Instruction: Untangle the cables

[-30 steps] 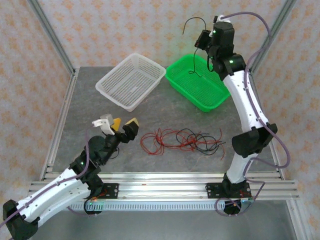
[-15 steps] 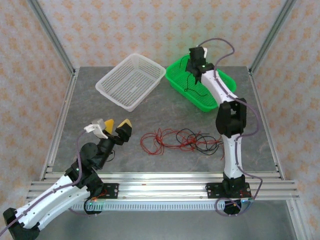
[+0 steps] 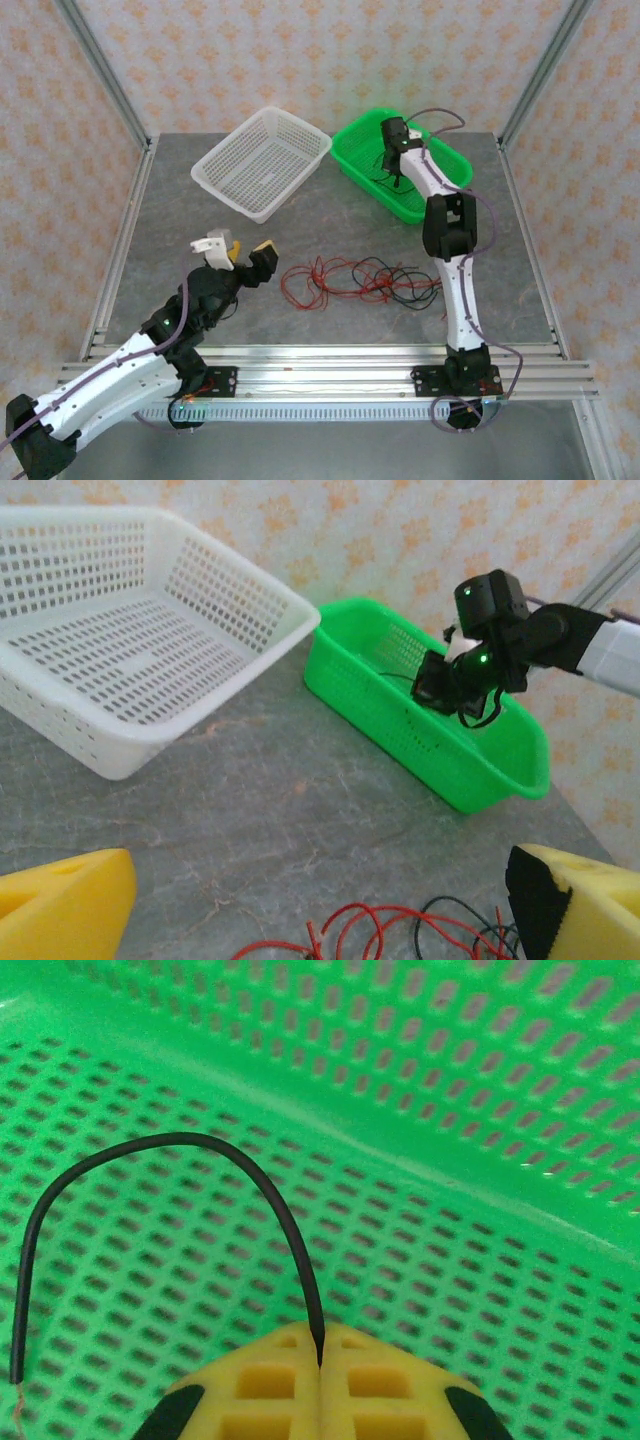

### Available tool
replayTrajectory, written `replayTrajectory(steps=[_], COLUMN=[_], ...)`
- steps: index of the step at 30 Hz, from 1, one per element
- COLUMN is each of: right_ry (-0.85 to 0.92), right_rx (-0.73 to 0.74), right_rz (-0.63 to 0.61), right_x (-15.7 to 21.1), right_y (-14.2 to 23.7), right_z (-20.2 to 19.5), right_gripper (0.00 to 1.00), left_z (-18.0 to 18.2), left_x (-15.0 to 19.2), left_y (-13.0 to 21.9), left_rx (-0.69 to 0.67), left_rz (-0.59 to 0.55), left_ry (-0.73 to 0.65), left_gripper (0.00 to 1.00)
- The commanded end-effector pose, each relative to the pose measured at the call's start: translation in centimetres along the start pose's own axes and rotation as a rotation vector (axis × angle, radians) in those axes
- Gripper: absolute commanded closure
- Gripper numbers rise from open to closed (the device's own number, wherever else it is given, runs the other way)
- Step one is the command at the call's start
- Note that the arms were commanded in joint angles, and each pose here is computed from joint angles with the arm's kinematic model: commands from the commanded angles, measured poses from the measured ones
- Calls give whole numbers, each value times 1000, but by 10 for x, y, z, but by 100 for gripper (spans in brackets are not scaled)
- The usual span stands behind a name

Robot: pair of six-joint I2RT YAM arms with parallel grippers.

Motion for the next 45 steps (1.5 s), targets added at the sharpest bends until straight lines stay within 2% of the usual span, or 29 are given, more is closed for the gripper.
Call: replayTrajectory(steps=[1,5,10,14,20,26,34,45], right_ry=[-43,-18,-7,6,10,-40,-42,-33], right_rx=[57,51,-3,-16,-34,-173,-312,-411], right_rz=[26,39,15,-31,-112,-209,-312,-338], right_x=[4,5,-8,-28,-56,-64,-20,65], right_y=[-5,-1,19,44,101,175,260,313], right_z=[-16,-17,-14,-19,-35,-43,-56,-70], right_gripper=[100,100,77,62,53,44,37,36], left_z=[-7,-4,5,14,28,38,36,5], left_x=[1,10,26,37,57,71,72,94], left_y=[0,-6,-16,-24,-32,-33,-35,-47], left_rx=[8,-29,-105,-164,-257,-332,-397,-351], left_rz=[46,98,164,192,257,302,347,454], left_ry=[35,41,79,108,141,122,37,-84], left_gripper=[5,8,11,15,21,23,27,32])
Point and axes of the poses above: each hand's point on the last joint's axis, 136 mm out from that joint toward the fingers, its own y axis back along the fingers, its own z axis along the line the jaws close on, x = y × z, the point moved 1 cm from there along y, back along the fingers, and after that the axes turned 14 degrees about y, right-handed, at the moved point
